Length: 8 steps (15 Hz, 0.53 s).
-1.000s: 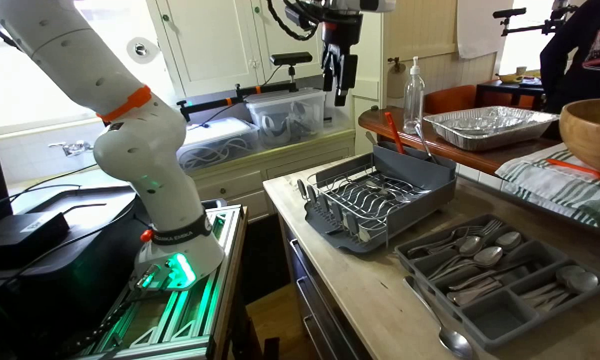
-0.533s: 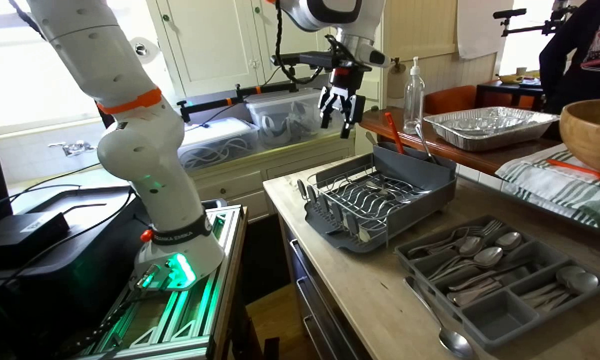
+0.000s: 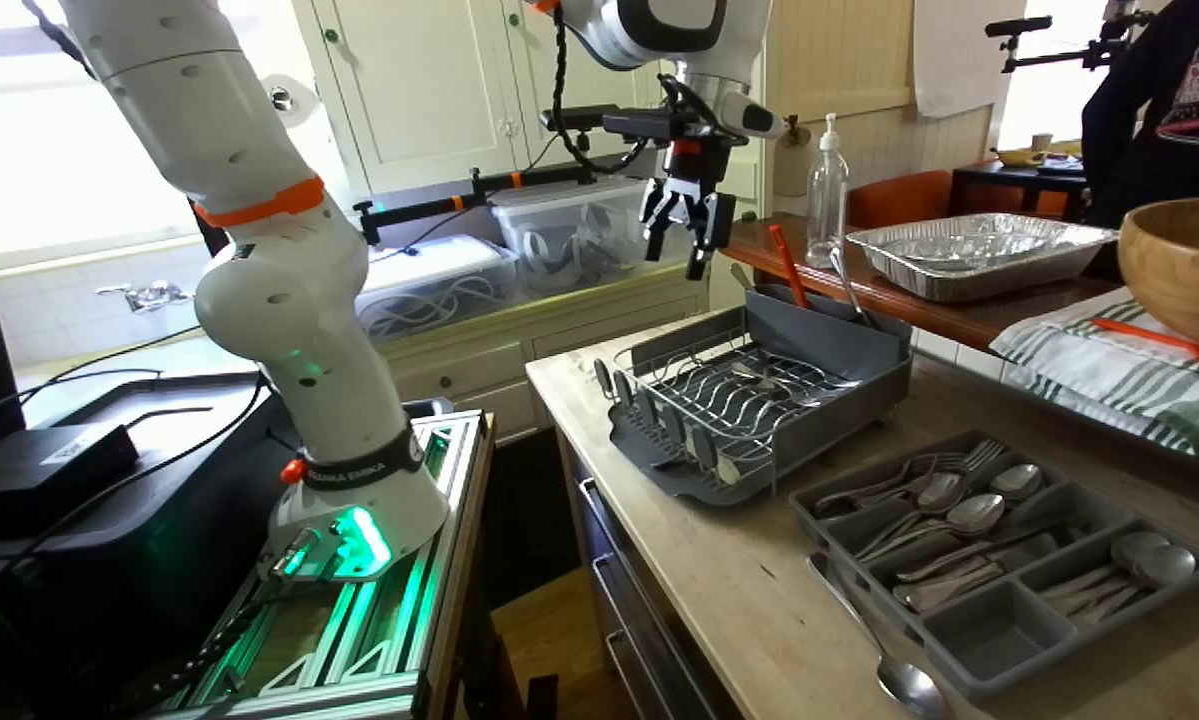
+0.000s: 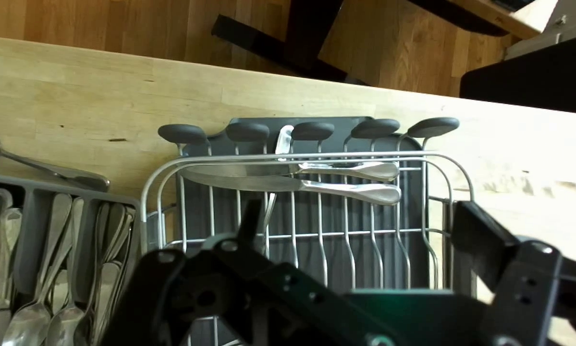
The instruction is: Remove two forks from the drying rack and put them on the left side of the utensil holder
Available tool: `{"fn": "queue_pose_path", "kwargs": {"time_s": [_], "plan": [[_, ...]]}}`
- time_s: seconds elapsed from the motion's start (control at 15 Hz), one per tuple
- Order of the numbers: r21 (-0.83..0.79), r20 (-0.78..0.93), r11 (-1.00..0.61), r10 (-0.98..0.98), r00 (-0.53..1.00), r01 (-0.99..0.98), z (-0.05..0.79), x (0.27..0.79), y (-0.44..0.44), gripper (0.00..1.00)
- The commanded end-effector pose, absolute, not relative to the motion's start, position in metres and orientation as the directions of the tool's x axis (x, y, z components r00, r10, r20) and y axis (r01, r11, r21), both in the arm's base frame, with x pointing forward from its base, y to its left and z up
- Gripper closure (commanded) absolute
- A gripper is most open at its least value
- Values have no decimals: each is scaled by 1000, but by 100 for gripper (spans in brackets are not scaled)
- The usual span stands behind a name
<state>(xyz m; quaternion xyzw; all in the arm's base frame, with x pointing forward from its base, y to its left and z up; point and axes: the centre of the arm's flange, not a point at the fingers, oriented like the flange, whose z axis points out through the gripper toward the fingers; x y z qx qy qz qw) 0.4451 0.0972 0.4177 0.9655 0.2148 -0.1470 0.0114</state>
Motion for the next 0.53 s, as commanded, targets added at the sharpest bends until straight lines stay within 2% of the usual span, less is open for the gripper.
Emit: {"fn": "queue_pose_path", "kwargs": {"time_s": [0.0, 0.47], "plan": [[-60, -280, -820, 561, 779, 569, 396, 455, 103, 0], [-78, -227, -560, 816, 532, 825, 333, 517, 150, 0]]}}
